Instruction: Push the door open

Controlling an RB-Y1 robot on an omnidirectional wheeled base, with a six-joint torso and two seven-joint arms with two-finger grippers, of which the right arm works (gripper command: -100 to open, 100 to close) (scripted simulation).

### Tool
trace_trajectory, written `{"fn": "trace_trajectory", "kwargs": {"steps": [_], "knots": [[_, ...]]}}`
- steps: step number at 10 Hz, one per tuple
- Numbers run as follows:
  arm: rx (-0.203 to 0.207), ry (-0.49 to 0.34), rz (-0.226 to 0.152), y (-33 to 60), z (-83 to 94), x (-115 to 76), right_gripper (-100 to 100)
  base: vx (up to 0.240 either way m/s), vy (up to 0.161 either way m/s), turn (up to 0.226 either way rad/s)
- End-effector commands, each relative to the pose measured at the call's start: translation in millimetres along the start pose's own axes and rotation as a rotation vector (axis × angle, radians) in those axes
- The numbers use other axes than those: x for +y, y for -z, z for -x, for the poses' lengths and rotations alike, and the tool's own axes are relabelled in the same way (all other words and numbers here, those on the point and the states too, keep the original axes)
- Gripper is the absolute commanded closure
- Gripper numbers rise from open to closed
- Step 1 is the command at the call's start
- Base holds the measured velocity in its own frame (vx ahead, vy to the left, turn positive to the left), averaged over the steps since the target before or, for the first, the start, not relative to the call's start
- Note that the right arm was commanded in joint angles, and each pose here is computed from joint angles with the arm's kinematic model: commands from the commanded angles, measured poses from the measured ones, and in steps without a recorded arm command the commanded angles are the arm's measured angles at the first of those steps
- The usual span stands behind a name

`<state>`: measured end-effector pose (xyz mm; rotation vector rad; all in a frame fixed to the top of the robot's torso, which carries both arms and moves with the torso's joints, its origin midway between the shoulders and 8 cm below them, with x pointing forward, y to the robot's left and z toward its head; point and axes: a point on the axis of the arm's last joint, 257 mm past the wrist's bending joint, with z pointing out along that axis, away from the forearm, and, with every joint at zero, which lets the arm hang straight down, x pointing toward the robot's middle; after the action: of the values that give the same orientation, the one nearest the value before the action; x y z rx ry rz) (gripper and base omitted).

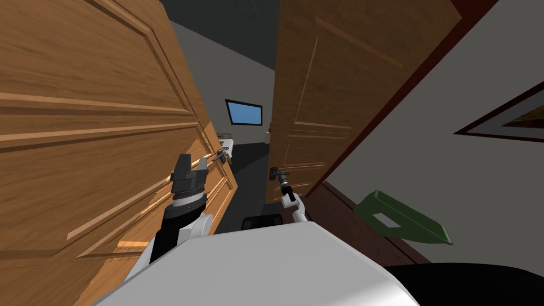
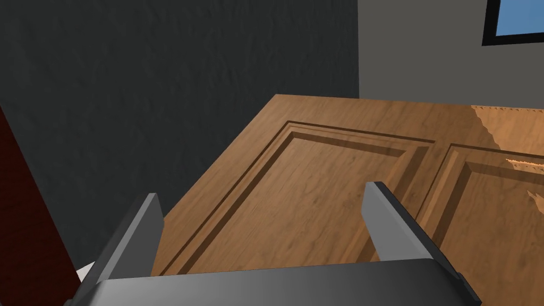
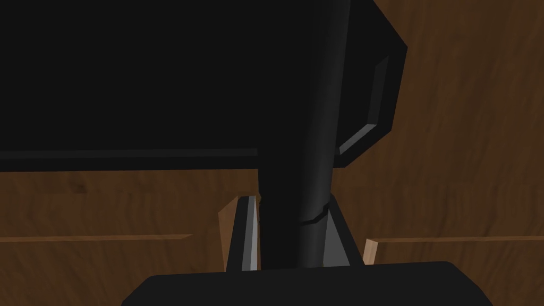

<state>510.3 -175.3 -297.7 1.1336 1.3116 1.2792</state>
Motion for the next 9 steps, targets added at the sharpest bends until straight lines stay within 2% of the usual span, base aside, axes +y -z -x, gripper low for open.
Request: {"fn": "trace_trajectory", "kwargs": {"steps": [1,6,9], "knots": [[-0.036,0.009,0.010,-0.2,22.2,6.6,100,0.126,0.105,-0.072],[-0.088,0.004,0.008,-0.7,45.5,6.1,100,0.107,0.096,-0.073],[-0.127,-0.003,0.006,-0.4,61.1,5.3,100,0.145,0.134,-0.090]]}}
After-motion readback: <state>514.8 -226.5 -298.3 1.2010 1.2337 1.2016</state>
